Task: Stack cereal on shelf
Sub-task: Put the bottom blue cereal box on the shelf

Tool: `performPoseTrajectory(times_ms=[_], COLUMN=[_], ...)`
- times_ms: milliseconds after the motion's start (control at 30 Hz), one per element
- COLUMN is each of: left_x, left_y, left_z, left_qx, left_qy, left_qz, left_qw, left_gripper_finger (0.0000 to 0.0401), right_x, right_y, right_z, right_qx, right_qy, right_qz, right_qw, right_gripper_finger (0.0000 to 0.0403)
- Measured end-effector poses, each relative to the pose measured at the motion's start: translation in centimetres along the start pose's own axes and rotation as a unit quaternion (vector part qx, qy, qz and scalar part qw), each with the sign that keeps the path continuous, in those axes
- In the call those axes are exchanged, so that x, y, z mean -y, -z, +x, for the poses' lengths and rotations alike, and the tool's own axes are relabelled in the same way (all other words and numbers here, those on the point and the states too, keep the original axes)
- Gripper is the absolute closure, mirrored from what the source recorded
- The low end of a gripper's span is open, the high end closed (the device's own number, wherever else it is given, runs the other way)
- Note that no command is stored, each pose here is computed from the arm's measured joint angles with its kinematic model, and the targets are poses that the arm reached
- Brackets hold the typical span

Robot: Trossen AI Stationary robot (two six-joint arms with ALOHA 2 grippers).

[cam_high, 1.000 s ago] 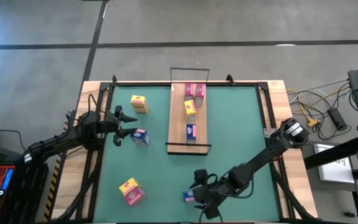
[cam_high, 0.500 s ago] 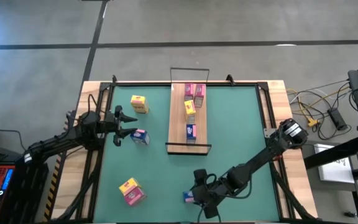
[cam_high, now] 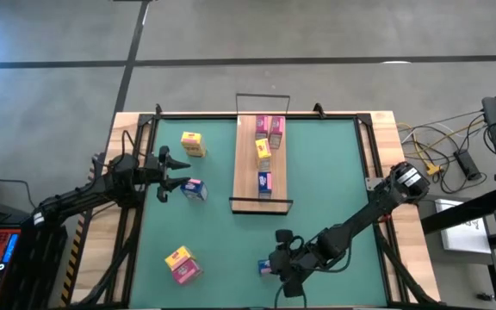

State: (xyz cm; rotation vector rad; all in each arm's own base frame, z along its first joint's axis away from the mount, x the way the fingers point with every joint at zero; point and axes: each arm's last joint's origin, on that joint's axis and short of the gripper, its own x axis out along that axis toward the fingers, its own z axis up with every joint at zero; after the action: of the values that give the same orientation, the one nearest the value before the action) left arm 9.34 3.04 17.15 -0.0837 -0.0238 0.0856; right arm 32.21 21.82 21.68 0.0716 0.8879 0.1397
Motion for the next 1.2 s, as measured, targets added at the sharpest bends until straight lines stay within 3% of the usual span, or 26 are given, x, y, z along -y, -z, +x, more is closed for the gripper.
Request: performPoseTrajectory(times_ms=[200,333,500,733,1033,1200], left_x=[0.0,0.0,0.0,0.0,0.0,0.0], left_y=[0.0,0.0,0.0,0.0,0.0,0.0], left_z=[0.0,0.0,0.0,0.0,0.0,0.0], left_qx=[0.0,0.0,0.0,0.0,0.0,0.0], left_qy=[0.0,0.0,0.0,0.0,0.0,0.0], left_qz=[0.0,0.0,0.0,0.0,0.0,0.0], left_qw=[1.0,1.0,1.0,1.0,1.0,1.0], left_gripper_finger=[0.0197,0.0197,0.0197,0.0197,0.0197,0.0197], right_x=[1.1,1.9,3.1,4.3,5.7,6.9], right_y=[0.3,0.8,2.0,3.3,4.6,5.9], right_z=[-2.5,-4.2,-5.9,-7.9,-10.5,-11.8], right_qx=[-0.016,-0.036,-0.076,-0.098,-0.102,-0.081], right_qy=[0.062,0.106,0.172,0.253,0.32,0.348], right_qz=[0.086,0.159,0.25,0.329,0.407,0.43], right_qw=[0.994,0.981,0.95,0.905,0.849,0.829], right_gripper_finger=[0.0253,0.0252,0.0251,0.0251,0.025,0.025])
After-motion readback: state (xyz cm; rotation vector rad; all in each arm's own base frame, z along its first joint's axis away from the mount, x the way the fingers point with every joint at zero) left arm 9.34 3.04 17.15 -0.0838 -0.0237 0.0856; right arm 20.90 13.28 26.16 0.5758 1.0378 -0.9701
